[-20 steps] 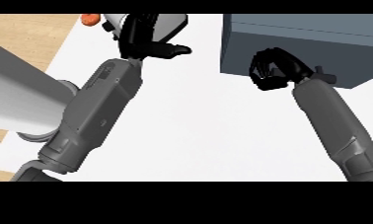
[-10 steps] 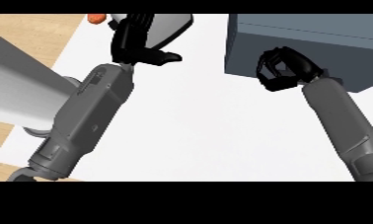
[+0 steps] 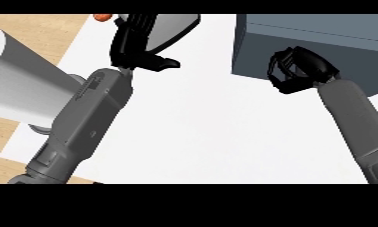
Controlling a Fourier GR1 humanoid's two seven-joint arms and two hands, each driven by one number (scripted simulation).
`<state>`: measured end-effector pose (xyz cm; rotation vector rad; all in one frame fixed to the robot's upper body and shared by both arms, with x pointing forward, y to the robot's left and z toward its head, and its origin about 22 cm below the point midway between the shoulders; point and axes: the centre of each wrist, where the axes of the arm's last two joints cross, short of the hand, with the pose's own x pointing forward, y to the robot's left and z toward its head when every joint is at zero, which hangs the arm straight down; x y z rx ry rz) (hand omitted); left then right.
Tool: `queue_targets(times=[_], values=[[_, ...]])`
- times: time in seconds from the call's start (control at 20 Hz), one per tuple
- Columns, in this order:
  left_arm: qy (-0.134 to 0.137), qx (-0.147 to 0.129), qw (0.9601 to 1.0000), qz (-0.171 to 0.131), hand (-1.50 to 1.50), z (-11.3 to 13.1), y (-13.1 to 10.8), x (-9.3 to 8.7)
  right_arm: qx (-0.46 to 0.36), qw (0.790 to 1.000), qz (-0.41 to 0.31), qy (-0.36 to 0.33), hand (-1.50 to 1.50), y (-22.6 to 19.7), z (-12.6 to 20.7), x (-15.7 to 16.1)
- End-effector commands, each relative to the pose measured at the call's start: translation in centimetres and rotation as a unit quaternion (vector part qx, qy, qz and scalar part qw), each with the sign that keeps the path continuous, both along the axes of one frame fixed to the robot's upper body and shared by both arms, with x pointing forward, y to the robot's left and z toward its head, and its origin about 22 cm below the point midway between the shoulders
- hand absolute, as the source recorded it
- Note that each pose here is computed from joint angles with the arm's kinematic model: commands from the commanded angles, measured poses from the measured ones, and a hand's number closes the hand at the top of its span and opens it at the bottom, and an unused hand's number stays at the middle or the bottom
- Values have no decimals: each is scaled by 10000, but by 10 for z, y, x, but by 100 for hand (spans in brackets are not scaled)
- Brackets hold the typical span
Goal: Pick up the cup, place it into the drawer and close the drawer
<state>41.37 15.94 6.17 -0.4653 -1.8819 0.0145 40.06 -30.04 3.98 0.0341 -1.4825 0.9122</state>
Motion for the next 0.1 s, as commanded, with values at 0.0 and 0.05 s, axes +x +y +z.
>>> queue_targets(times=[0.0, 0.05], values=[[17, -15, 10000, -38, -150, -2, 5, -2, -298, 9881, -1029, -1105, 150, -23, 90, 32], [16, -57, 10000, -60, -150, -5, 5, -3, -288, 9879, -1081, -1077, 150, -24, 81, 29]])
